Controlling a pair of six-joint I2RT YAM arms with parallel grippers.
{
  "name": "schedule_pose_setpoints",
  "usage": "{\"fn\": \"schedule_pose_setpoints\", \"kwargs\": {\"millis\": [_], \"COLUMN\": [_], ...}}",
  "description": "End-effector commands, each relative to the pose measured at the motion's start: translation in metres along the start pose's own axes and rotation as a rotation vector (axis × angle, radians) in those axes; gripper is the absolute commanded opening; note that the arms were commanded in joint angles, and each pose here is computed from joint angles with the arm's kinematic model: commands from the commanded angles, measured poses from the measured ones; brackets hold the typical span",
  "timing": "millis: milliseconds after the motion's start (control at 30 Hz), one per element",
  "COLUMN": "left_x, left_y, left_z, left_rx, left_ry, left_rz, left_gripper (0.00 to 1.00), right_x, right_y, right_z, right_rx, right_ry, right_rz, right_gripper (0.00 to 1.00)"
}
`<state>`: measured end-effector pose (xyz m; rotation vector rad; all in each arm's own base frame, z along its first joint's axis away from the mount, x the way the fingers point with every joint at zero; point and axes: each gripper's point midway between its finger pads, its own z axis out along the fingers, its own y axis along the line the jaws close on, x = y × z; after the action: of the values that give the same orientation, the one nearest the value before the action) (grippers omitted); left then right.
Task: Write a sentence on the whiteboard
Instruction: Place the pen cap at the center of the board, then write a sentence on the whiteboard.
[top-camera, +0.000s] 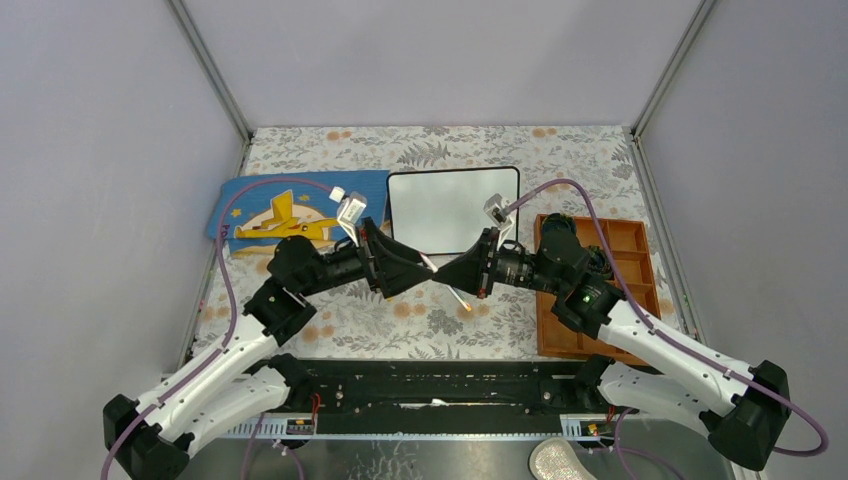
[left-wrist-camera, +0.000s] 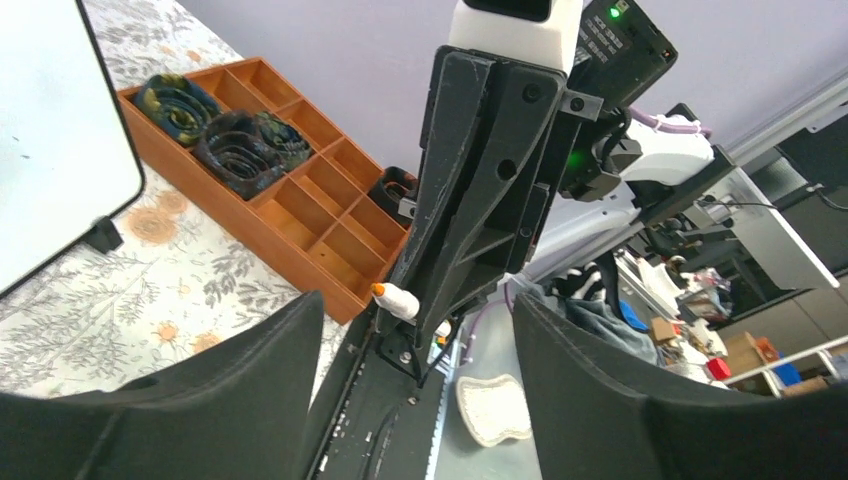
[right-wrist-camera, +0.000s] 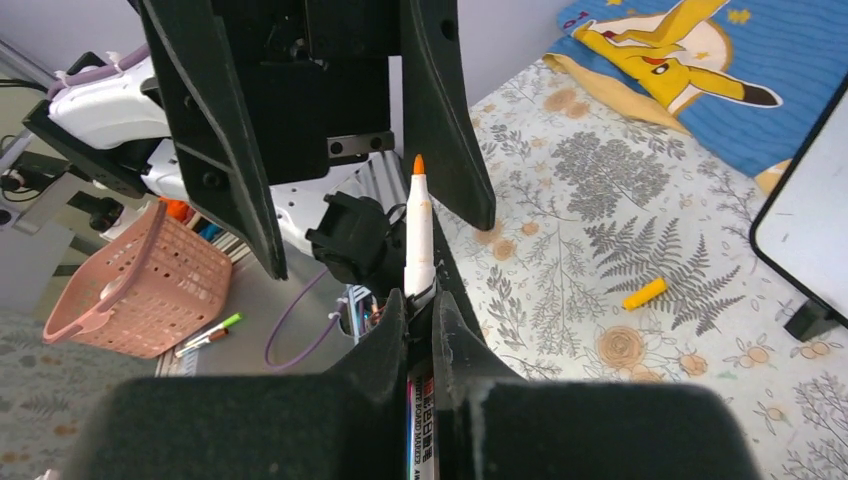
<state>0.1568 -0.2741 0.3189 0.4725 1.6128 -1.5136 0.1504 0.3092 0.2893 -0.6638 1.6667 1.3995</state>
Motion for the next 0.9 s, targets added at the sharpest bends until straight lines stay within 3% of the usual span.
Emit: {"fn": "schedule_pose_setpoints", "kwargs": {"millis": [0,267,733,867], "left_x": [-0.0045,-0.0053,-0.0035,-0.0031], "left_y": [-0.0176,-0.0192,-0.0181,-0.0158], "left_z": [0.0005,0.0016,0.0045,0.0044], "left_rx": [0.095,0.108,0.116,0.106], "left_ry": [0.002,0.0,0.008,0.002], "left_rz": [0.032,0.025,0.007,0.001], "left_gripper": [0.72,0.45,0.2,0.0], "right_x": [-0.0267,-0.0247,-0.0222,-0.0218], "right_y": [0.0346,0.0389,0.0383,0.0377], "right_z": [0.0025,0.0011,-0.0007,-0.0011], "right_rx": [-0.137,-0.154,-0.149,-0.146], "right_ry": [-0.048,-0.037,-0.03,-0.032], "right_rz": [-0.036,-0.039,-0.047,-0.046], "right_gripper": [0.0,0.0,0.0,0.0]}}
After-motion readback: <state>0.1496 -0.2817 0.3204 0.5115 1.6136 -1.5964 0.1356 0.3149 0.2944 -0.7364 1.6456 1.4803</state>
